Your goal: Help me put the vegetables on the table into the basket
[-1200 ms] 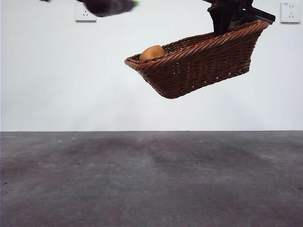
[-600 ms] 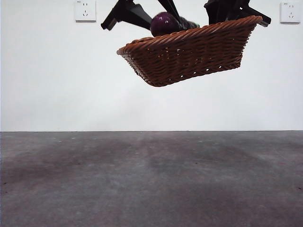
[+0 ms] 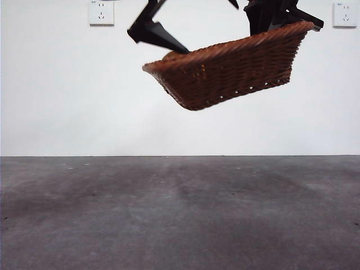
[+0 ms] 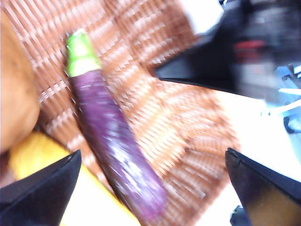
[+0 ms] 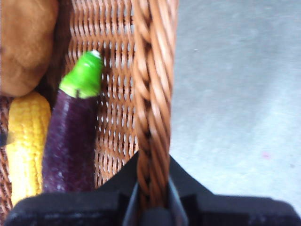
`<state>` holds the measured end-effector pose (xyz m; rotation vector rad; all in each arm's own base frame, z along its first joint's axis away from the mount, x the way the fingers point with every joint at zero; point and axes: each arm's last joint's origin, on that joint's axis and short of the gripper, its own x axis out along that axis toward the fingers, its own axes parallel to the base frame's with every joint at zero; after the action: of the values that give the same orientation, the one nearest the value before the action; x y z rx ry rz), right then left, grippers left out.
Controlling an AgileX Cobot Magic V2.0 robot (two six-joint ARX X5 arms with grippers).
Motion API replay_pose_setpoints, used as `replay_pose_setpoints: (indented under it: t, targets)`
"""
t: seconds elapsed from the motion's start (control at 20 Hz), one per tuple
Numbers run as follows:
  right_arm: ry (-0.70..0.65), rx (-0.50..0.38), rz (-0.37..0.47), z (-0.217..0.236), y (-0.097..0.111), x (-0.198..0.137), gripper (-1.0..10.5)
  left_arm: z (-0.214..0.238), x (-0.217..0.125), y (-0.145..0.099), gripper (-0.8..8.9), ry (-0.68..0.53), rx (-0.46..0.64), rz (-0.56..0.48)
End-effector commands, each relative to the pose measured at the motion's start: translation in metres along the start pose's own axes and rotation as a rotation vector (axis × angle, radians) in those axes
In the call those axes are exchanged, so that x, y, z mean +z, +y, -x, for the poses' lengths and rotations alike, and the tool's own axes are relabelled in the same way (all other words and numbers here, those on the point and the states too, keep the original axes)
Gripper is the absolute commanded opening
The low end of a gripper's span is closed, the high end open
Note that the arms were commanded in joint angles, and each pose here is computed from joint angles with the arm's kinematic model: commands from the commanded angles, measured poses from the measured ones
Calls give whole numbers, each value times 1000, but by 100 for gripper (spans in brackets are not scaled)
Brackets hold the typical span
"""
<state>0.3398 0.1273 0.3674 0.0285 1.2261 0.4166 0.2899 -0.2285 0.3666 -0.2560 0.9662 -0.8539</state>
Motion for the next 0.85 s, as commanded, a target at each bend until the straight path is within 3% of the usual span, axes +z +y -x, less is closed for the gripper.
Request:
replay_pose_setpoints:
  t: [0.05, 0.15, 0.35, 0.6, 0.85]
  targets:
    - [42, -5, -36, -8, -9, 2, -11, 32, -4, -13, 570, -48, -9, -50]
    - [59, -18, -64, -16, -23, 6, -11, 62, -16, -22, 550, -60, 69, -129]
    - [113, -11, -115, -39, -62, 14, -10, 120, -48, -38, 9, -44, 229, -268]
    - [171, 66, -187, -77, -123, 20, -10, 179, -85, -46, -9, -58, 390, -273]
    - [227, 87, -233, -114, -158, 19, -10, 208, -103, -52, -9, -119, 386, -266]
